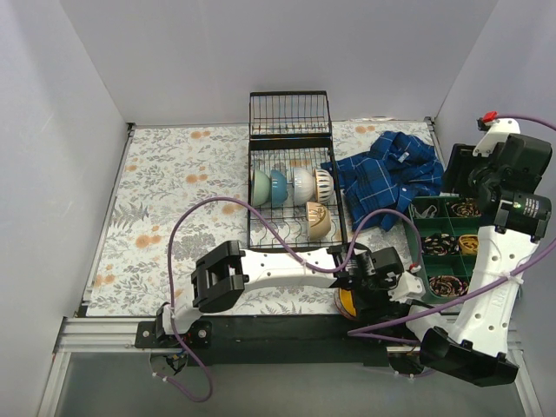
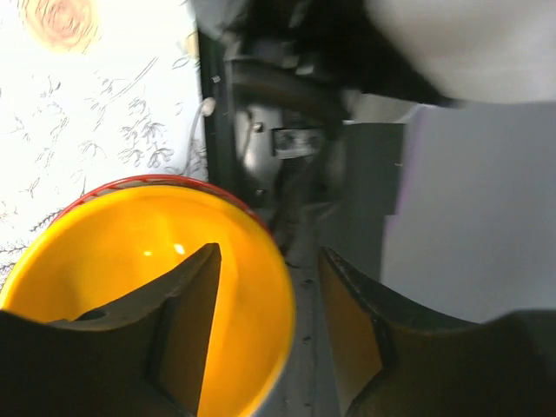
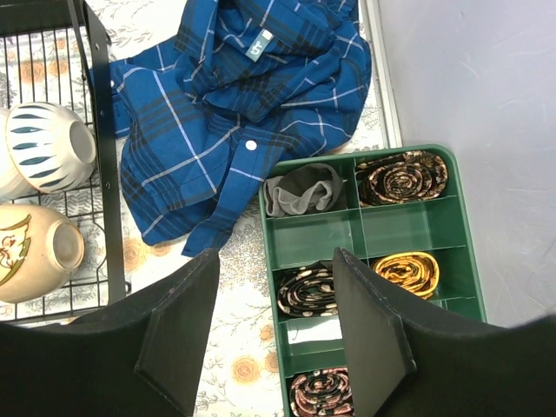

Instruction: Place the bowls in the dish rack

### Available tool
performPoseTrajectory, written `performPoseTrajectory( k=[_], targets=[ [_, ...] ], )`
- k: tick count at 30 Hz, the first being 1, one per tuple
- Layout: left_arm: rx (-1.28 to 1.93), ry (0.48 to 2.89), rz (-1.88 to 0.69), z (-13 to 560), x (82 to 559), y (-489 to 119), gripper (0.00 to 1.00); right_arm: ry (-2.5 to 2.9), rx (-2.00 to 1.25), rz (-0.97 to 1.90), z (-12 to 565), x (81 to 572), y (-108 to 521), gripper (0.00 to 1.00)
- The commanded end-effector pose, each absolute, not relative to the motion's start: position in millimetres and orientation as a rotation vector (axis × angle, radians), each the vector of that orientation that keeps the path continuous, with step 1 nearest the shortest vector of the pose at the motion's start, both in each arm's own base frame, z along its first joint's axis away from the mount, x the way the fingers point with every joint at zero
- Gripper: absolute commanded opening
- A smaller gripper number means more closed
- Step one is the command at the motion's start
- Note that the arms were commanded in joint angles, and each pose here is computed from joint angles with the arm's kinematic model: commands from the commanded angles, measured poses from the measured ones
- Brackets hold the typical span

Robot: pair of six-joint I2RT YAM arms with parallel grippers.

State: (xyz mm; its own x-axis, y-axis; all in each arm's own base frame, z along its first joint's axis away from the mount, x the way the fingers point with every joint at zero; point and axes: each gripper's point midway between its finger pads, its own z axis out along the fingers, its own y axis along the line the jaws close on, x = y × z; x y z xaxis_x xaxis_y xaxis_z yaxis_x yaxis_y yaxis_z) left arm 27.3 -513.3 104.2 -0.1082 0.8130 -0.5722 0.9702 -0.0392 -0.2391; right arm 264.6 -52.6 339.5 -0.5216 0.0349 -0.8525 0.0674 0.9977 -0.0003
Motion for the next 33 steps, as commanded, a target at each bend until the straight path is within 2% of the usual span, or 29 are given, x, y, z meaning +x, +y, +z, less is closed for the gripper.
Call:
performPoseTrajectory(
  k=[1, 14, 16, 21, 24, 33],
  targets=[
    [1.855, 1.973, -0.825, 103, 40, -522, 0.42, 2.057, 0.085, -0.045, 353, 264, -54, 0.64],
    [1.883, 1.922, -0.837, 119, 38, -517, 0.17, 2.075, 0.097, -0.007, 339, 258, -50, 0.63],
    [1.885, 1.913, -0.841, 124, 37, -513, 0.1, 2.077, 0.098, 0.004, 338, 259, -48, 0.63],
    [1.893, 1.899, -0.833, 130, 33, -501, 0.07, 2.081, 0.102, 0.018, 336, 260, -49, 0.63],
    [1.886, 1.877, -0.812, 137, 37, -501, 0.0, 2.084, 0.107, 0.024, 334, 261, -49, 0.63],
    [1.88, 1.765, -0.771, 168, 48, -501, 0.0, 2.086, 0.103, 0.031, 335, 261, -48, 0.62]
  ],
)
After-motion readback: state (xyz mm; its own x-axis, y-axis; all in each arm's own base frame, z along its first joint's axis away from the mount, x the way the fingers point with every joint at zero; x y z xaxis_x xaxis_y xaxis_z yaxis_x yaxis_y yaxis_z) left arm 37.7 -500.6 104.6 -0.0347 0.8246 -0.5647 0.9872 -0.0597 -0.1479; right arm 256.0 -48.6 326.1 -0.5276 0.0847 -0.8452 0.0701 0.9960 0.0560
